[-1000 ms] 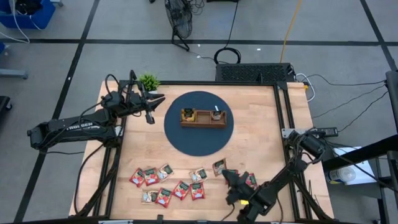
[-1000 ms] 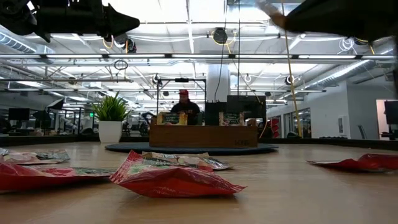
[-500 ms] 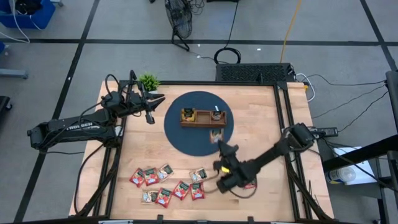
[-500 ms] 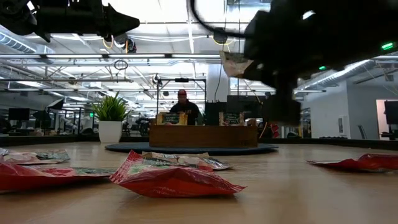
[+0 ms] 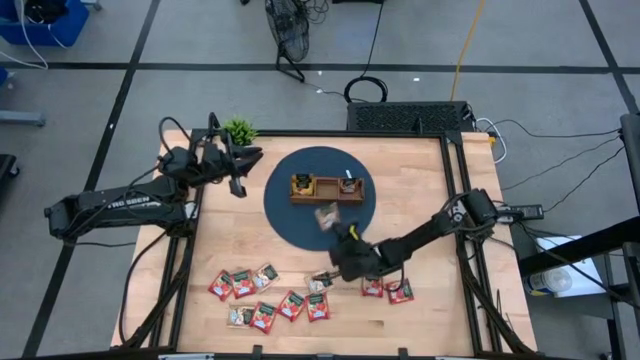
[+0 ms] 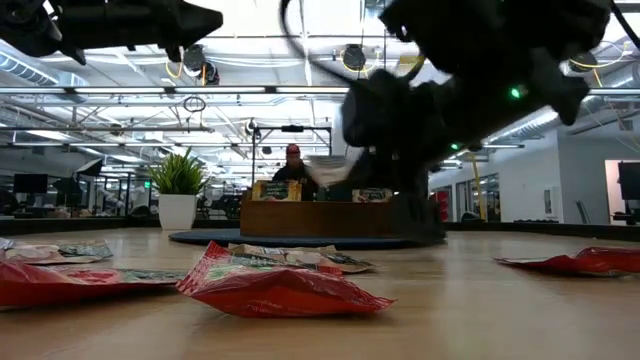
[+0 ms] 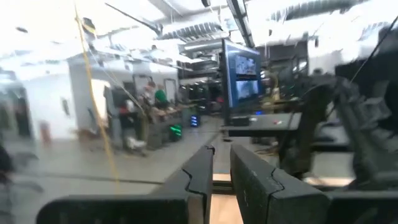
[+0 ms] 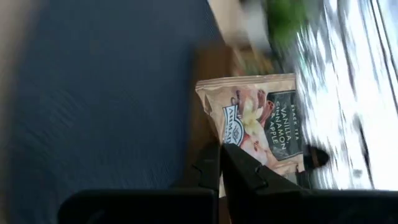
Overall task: Pick & Place Tea
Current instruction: Put the brown tea bag into the right section of the wooden organizer
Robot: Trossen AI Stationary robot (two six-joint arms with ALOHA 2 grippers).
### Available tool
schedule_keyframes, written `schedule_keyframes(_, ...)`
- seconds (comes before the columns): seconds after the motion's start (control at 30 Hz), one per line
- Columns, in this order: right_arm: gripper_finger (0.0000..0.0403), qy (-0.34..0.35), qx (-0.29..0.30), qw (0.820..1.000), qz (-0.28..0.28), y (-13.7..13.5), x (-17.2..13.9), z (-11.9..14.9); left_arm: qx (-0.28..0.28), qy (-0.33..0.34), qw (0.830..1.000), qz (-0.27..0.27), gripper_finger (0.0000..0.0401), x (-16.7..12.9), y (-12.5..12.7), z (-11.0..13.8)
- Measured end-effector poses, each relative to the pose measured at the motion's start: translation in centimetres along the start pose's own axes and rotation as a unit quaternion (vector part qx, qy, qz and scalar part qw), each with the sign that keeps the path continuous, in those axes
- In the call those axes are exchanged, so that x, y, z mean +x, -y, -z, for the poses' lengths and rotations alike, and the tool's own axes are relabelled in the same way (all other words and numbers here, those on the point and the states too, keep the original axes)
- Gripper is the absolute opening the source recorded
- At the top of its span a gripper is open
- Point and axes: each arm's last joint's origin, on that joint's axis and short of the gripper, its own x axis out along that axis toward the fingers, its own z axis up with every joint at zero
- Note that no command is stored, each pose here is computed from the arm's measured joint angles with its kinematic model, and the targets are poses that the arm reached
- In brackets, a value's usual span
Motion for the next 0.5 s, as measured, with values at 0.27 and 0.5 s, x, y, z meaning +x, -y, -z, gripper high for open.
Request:
schedule_keyframes(0.27,0.0000,0.117,-0.159,0.973,0.122,2.9,-0.8,-1.8,-0.189,-0.012,0.982,0.009,0.0063,0.1,0.3,0.2)
schedule_keyframes(0.5,0.0000,0.100,-0.171,0.958,0.206,5.8,-0.2,-1.7,-0.224,-0.052,0.973,-0.003,0.0062,0.0,0.3,1.0)
